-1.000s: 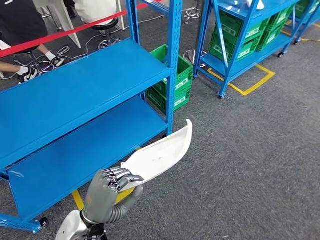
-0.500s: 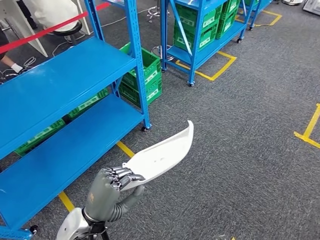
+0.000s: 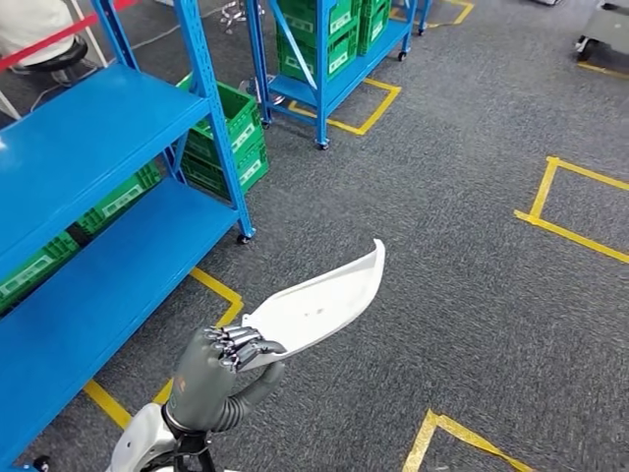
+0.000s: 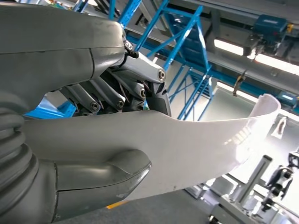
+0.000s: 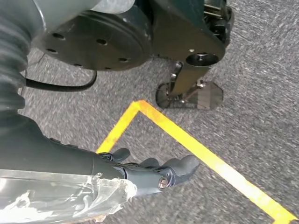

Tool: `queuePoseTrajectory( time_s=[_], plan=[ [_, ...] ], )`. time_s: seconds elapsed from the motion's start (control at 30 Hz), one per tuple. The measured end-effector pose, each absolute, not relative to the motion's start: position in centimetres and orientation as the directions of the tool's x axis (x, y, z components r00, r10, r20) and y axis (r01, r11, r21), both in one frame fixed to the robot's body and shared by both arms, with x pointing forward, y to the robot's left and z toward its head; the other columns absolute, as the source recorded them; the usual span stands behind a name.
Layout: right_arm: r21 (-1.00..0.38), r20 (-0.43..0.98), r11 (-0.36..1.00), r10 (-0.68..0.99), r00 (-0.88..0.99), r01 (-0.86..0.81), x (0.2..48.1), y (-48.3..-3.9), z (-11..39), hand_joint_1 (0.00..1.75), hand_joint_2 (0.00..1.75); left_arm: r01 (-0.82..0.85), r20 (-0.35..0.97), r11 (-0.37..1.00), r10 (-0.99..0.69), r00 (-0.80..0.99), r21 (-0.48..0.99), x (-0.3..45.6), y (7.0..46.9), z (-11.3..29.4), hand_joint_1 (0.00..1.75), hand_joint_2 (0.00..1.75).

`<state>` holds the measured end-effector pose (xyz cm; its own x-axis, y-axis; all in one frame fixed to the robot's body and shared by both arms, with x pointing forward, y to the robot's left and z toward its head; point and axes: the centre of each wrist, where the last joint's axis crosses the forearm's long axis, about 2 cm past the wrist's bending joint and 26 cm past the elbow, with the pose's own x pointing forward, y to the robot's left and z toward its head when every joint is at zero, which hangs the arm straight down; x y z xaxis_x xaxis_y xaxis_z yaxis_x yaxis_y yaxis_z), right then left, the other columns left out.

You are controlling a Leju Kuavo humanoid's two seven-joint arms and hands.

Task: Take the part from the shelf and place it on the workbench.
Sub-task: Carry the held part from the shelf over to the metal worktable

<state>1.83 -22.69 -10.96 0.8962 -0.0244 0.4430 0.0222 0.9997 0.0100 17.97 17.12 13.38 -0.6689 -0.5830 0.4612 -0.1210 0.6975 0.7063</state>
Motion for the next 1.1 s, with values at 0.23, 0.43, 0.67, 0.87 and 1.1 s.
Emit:
queuePoseTrajectory(
  time_s=[0.23, 0.43, 0.67, 0.87, 1.1],
  plan=[
    [0.012, 0.436, 0.999, -0.033, 0.899, 0.031, 1.4, -22.44, -10.95, 0.0, 1.75, -0.114, 0.459, 0.695, -0.58, -0.673, 0.71, 18.21, 17.06, 13.26, 1.75, 1.75],
    [0.011, 0.442, 0.999, -0.041, 0.896, 0.04, 1.62, -22.44, -10.93, 0.0, 1.75, -0.112, 0.46, 0.692, -0.582, -0.67, 0.713, 18.31, 17.12, 13.08, 1.75, 1.75],
    [0.009, 0.452, 0.999, -0.042, 0.891, 0.042, 1.8, -22.47, -10.91, 0.0, 1.75, -0.106, 0.46, 0.694, -0.575, -0.676, 0.712, 18.55, 17.16, 13.04, 1.75, 1.75],
    [0.012, 0.452, 0.999, -0.044, 0.891, 0.044, 1.69, -22.36, -10.91, 0.0, 1.75, -0.093, 0.465, 0.688, -0.577, -0.672, 0.719, 18.56, 17.29, 12.7, 1.75, 1.75],
    [0.01, 0.45, 0.999, -0.04, 0.892, 0.039, 1.43, -22.37, -10.92, 0.0, 1.75, -0.085, 0.462, 0.679, -0.58, -0.671, 0.729, 18.65, 17.32, 12.51, 1.75, 1.75]
  ],
)
